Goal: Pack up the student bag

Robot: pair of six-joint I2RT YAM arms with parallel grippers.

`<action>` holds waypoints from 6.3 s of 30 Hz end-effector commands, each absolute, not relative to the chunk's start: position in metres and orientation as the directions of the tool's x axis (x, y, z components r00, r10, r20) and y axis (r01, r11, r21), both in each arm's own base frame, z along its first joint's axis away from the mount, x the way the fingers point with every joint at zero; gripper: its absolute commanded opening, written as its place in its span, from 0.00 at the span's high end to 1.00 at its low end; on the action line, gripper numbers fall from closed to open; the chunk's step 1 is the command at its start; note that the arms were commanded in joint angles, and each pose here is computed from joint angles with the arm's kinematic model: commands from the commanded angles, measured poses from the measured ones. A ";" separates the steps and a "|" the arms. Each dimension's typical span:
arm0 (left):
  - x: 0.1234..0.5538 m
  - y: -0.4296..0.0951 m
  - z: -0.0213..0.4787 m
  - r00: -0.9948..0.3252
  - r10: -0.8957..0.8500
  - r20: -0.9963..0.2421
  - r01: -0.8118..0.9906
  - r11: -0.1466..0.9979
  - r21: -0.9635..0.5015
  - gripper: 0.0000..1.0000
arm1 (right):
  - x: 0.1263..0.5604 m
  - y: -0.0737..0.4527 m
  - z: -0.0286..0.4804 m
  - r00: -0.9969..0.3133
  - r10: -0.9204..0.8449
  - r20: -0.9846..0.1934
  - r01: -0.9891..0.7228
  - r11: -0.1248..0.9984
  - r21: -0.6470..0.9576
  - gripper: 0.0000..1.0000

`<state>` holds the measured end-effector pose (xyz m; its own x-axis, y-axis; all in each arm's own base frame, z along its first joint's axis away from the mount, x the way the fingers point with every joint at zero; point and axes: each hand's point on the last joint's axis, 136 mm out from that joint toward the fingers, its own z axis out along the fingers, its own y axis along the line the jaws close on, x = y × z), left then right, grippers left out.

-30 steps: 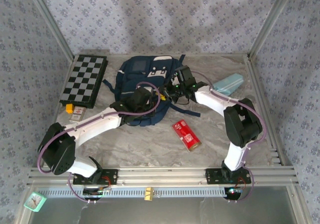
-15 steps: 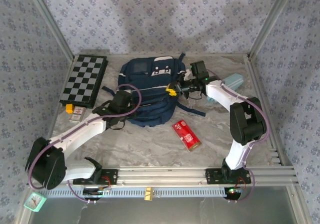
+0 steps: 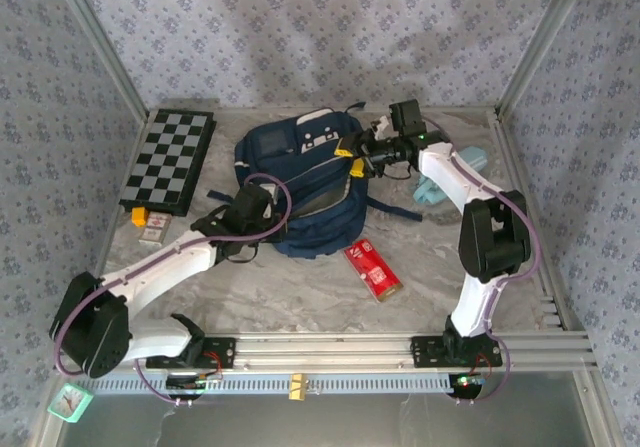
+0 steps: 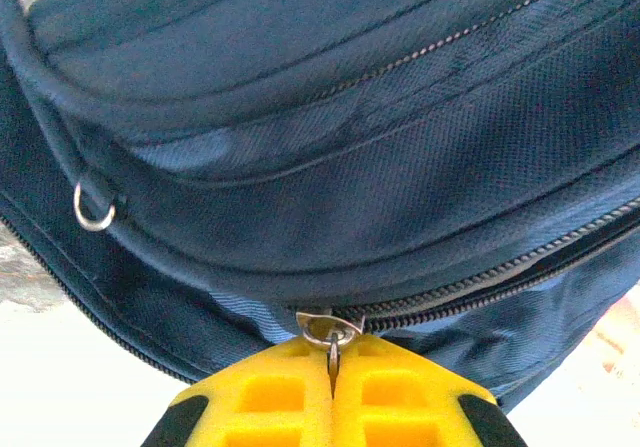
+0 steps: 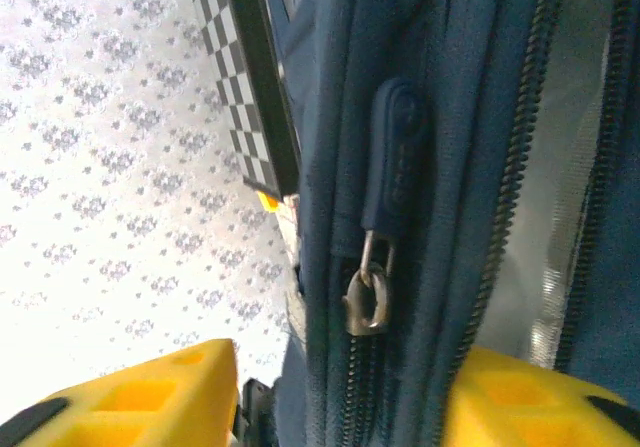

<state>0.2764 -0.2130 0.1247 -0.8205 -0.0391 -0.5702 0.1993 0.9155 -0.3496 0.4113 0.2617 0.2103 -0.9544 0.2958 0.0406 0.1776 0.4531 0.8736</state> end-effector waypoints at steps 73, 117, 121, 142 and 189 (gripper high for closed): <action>0.299 -0.119 0.128 -0.582 -0.091 -0.808 0.119 0.974 -0.195 1.00 | 0.405 0.266 0.224 -0.990 0.116 -0.075 -0.025 0.386 0.922 1.00; 0.292 -0.111 0.165 -0.719 -0.151 -0.679 0.016 0.972 -0.233 0.45 | 0.376 -0.005 0.148 -0.737 0.635 -0.232 0.520 0.752 0.405 0.15; 0.299 -0.138 0.177 -0.694 -0.021 -0.719 0.149 0.974 -0.172 0.43 | 0.383 -0.028 0.132 -0.698 0.676 -0.237 0.573 0.725 0.381 0.05; 0.313 -0.234 0.166 -0.613 0.379 -0.693 0.541 0.841 -0.019 0.39 | 0.445 -0.021 0.060 -0.720 0.676 -0.158 0.571 0.707 0.417 0.06; 0.365 -0.278 0.241 -0.573 0.348 -0.742 0.423 0.901 0.096 1.00 | 0.359 0.103 0.186 -0.915 0.301 -0.269 0.081 0.791 0.607 1.00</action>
